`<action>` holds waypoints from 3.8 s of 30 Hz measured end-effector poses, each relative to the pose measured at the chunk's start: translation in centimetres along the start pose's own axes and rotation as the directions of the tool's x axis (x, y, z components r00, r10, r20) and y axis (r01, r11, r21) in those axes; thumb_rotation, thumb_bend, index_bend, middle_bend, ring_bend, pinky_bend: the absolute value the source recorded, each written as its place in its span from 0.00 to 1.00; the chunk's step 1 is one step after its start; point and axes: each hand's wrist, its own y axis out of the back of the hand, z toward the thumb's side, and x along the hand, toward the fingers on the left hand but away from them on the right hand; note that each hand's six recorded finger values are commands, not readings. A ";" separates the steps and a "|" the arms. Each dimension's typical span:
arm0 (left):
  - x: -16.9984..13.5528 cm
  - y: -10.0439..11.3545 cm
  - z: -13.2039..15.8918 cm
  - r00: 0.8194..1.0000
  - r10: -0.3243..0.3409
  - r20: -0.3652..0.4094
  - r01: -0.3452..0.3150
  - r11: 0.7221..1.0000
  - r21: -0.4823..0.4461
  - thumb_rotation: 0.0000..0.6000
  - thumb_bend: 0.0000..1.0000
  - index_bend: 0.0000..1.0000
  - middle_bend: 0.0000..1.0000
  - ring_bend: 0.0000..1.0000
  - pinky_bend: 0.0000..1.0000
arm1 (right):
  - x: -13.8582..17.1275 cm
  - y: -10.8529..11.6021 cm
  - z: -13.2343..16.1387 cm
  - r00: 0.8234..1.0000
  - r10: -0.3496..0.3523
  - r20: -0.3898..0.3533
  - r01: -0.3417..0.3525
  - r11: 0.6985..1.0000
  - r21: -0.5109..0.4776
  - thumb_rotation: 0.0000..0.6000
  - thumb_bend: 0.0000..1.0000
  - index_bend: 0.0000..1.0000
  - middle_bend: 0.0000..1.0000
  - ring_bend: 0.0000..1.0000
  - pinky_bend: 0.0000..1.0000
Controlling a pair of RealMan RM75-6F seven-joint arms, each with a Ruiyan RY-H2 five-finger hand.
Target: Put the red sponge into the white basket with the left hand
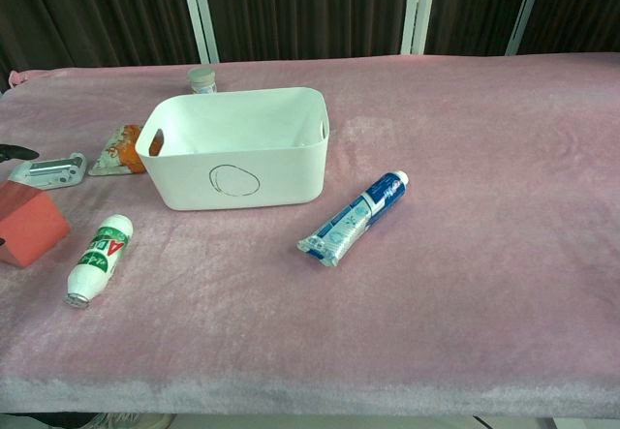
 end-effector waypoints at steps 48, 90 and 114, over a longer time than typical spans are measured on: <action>1.4 10.3 3.9 0.911 0.400 0.102 -0.396 0.916 -0.058 1.00 0.50 0.28 0.43 0.50 0.63 | -0.1 0.0 0.0 1.000 0.023 -0.015 -0.023 1.000 0.000 1.00 0.10 0.00 0.00 0.00 0.18; 2.2 8.0 14.5 0.894 0.379 0.240 -0.385 0.923 -0.022 1.00 0.32 0.00 0.00 0.00 0.16 | -0.2 0.4 -0.1 0.999 0.025 -0.024 -0.025 0.999 -0.020 1.00 0.10 0.00 0.00 0.00 0.18; -7.6 2.7 -2.6 0.983 0.180 -0.039 -0.177 0.982 0.074 1.00 0.34 0.00 0.00 0.00 0.09 | -0.5 -0.1 0.1 0.999 0.031 -0.019 -0.031 1.000 -0.005 1.00 0.10 0.00 0.00 0.00 0.18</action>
